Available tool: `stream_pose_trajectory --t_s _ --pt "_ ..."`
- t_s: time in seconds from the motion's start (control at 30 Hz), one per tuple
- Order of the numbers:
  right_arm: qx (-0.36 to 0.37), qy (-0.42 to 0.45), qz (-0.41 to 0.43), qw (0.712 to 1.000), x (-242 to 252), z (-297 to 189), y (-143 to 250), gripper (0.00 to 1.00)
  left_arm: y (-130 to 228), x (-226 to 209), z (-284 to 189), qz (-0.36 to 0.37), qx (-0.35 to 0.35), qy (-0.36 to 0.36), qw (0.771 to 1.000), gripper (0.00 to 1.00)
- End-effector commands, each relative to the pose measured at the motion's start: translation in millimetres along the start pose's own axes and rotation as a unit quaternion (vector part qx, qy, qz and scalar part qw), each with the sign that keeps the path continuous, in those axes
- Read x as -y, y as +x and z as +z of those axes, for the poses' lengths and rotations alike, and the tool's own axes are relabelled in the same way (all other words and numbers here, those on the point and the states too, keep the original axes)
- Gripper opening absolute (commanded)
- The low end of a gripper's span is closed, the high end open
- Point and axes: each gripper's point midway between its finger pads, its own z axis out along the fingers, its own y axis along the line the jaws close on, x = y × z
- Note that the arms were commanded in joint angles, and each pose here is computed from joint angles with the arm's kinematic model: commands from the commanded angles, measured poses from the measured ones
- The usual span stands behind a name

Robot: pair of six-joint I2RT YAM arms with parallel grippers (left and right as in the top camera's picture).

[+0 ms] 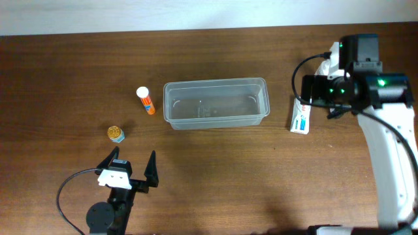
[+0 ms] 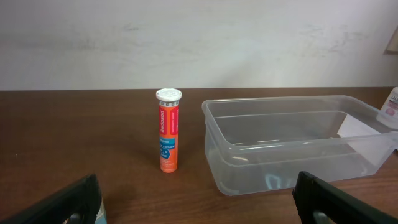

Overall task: Pack container
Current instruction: 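Move the right gripper up and over the white spray bottle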

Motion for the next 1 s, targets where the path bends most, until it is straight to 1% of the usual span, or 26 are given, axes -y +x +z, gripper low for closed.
stream_pose_trajectory --t_s 0.0,0.07,0.13,0.3,0.43,0.6,0.73,0.9,0.97 --pt "-0.019 0.018 0.017 1.000 12.2 21.5 -5.1 0.98 0.2 -2.6 -0.5 -0.003 0.001 -0.006 1.000 1.00" --pt "-0.022 0.017 0.021 0.999 13.9 30.4 -7.6 0.98 0.2 -2.6 -0.5 -0.003 0.001 -0.006 1.000 0.99" --pt "-0.011 0.017 0.020 1.000 13.9 34.0 -14.7 0.98 0.2 -2.6 -0.5 -0.003 0.001 -0.006 1.000 0.99" --pt "0.060 0.015 0.028 0.998 15.6 31.2 -50.0 0.99 0.2 -2.6 -0.5 -0.003 0.001 -0.006 1.000 0.99" --pt "0.096 0.011 0.043 0.994 25.8 34.4 -70.0 0.99 0.2 -2.6 -0.5 -0.003 0.001 -0.006 1.000 0.99" --pt "0.116 -0.003 0.054 0.992 44.8 50.4 -86.2 0.99 0.2 -2.6 -0.5 -0.003 0.001 -0.006 1.000 0.99" --pt "0.119 -0.044 0.032 0.991 47.7 75.3 -94.9 0.98 0.2 -2.6 -0.5 -0.003 0.001 -0.006 1.000 0.99" --pt "0.106 -0.042 0.019 0.993 51.4 114.5 -97.1 0.99 0.2 -2.6 -0.5 -0.003 0.001 -0.006 1.000 0.99" --pt "0.109 -0.040 0.018 0.993 52.6 121.8 -99.9 0.98 0.2 -2.6 -0.5 -0.003 0.001 -0.006 1.000 0.99"
